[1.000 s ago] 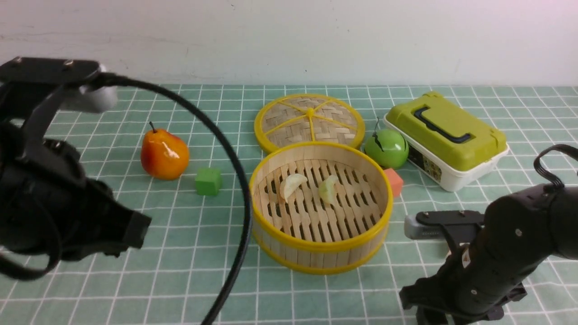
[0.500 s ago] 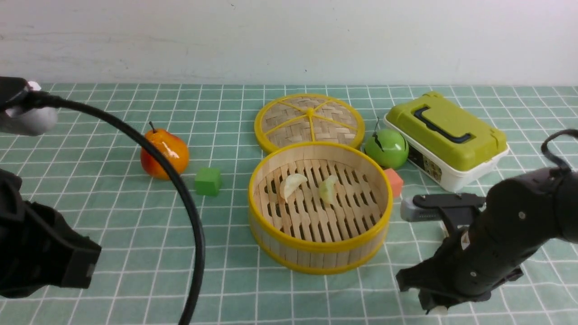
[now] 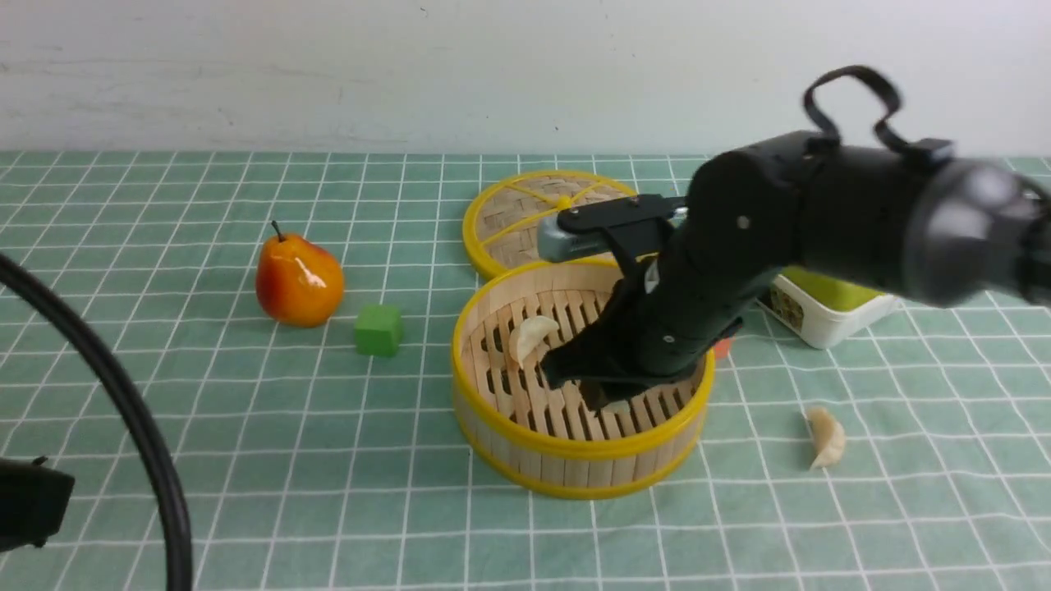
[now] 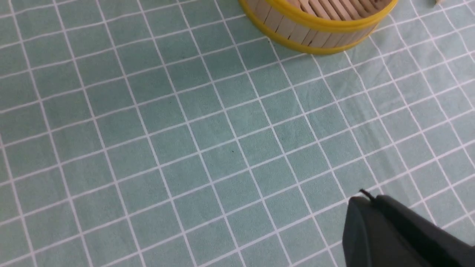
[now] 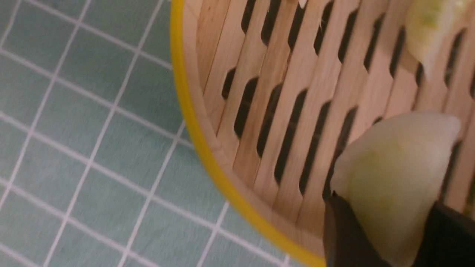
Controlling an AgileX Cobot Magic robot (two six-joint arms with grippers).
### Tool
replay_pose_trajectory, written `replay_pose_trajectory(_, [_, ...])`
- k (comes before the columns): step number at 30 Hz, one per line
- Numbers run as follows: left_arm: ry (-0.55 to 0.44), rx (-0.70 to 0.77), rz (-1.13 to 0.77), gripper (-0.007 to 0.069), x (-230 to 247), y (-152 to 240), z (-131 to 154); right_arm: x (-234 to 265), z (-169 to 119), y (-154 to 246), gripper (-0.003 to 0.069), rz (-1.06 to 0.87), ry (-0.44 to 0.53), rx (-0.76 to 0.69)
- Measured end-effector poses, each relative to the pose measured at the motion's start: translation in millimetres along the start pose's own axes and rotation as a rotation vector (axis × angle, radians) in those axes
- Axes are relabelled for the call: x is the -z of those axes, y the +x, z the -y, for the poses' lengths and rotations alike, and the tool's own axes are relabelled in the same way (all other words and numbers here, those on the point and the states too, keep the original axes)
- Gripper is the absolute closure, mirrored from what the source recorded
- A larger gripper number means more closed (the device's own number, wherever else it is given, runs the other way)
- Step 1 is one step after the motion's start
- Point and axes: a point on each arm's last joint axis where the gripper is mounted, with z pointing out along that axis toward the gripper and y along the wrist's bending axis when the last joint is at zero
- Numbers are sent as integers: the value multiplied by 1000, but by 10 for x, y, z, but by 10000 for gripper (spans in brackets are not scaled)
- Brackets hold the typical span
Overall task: Put the dumplings into the steamer on the table with the blue tablecloth.
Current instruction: 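Place the dumpling in the bamboo steamer basket with the right gripper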
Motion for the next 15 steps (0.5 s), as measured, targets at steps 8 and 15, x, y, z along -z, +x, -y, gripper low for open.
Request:
replay_pose_trajectory(8, [-6,2,-43,639,-17,125,-25,-440,-12,-226,415,-9,0,-3])
replay_pose_trajectory(15, [-12,4,-84,639,-82,182,-37,-325,-23,-228,149,-74,15,13])
